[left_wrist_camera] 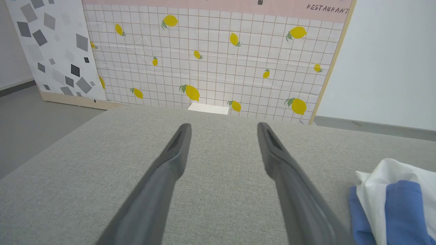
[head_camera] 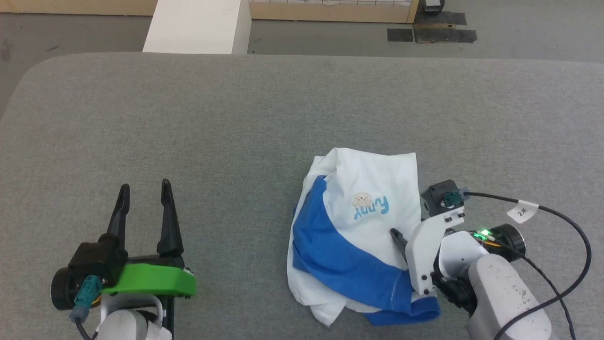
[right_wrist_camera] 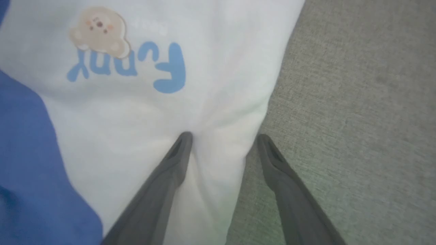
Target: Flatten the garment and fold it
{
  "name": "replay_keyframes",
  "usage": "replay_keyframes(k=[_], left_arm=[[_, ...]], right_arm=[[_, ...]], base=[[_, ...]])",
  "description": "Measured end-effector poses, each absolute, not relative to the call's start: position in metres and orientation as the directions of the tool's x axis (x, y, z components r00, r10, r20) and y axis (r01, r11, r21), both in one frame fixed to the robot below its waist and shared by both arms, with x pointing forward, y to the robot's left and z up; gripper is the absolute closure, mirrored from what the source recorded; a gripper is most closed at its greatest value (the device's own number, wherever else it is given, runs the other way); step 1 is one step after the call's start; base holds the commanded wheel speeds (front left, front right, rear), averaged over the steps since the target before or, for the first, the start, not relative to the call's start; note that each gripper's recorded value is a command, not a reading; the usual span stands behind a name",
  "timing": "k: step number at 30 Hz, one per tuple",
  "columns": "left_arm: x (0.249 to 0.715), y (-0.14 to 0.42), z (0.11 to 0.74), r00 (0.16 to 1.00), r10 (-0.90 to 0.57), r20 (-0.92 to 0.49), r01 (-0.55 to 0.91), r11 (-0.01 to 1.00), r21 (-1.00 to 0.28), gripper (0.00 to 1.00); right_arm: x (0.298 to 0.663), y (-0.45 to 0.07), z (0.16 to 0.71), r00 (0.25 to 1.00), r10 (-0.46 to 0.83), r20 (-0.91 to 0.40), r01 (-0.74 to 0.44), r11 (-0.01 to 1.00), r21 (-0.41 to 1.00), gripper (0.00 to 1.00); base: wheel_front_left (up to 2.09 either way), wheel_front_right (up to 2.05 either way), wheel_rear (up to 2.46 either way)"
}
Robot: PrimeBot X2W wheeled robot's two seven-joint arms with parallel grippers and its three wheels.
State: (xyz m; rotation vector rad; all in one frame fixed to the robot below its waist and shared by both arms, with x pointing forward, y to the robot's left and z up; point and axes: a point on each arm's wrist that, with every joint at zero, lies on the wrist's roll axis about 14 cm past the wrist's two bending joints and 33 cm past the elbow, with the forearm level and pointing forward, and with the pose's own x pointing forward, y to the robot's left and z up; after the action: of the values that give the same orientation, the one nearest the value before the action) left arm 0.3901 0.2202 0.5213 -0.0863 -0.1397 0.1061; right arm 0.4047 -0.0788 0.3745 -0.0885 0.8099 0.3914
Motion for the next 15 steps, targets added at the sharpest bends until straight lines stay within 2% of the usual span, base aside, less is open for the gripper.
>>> replay_keyframes(k=[1,2,3,8,15], left_arm=[[0.39,0.22,0.521,0.985,0.112,0.132,-0.1,0.99,-0.097,0.0],[0.39,0.22,0.52,0.985,0.113,0.131,-0.1,0.99,-0.099,0.0],[0.39,0.22,0.52,0.985,0.114,0.129,-0.101,0.99,-0.1,0.0],[0.389,0.216,0.519,0.987,0.101,0.124,-0.087,0.99,-0.111,0.0],[0.393,0.208,0.531,0.984,0.076,0.159,-0.057,0.992,-0.116,0.0]], right_arm=[[0.405,-0.078,0.374,0.615,0.31,-0.725,-0.373,0.924,0.079,0.35],[0.406,-0.077,0.373,0.612,0.313,-0.726,-0.375,0.923,0.082,0.76],[0.406,-0.075,0.373,0.609,0.317,-0.727,-0.38,0.921,0.083,1.0],[0.406,-0.066,0.375,0.597,0.335,-0.729,-0.431,0.9,0.06,1.0],[0.41,-0.101,0.391,0.605,0.288,-0.742,-0.515,0.852,-0.089,1.0]], base=[[0.0,0.0,0.0],[0.0,0.0,0.0],[0.0,0.0,0.0],[0.0,0.0,0.0],[0.0,0.0,0.0]])
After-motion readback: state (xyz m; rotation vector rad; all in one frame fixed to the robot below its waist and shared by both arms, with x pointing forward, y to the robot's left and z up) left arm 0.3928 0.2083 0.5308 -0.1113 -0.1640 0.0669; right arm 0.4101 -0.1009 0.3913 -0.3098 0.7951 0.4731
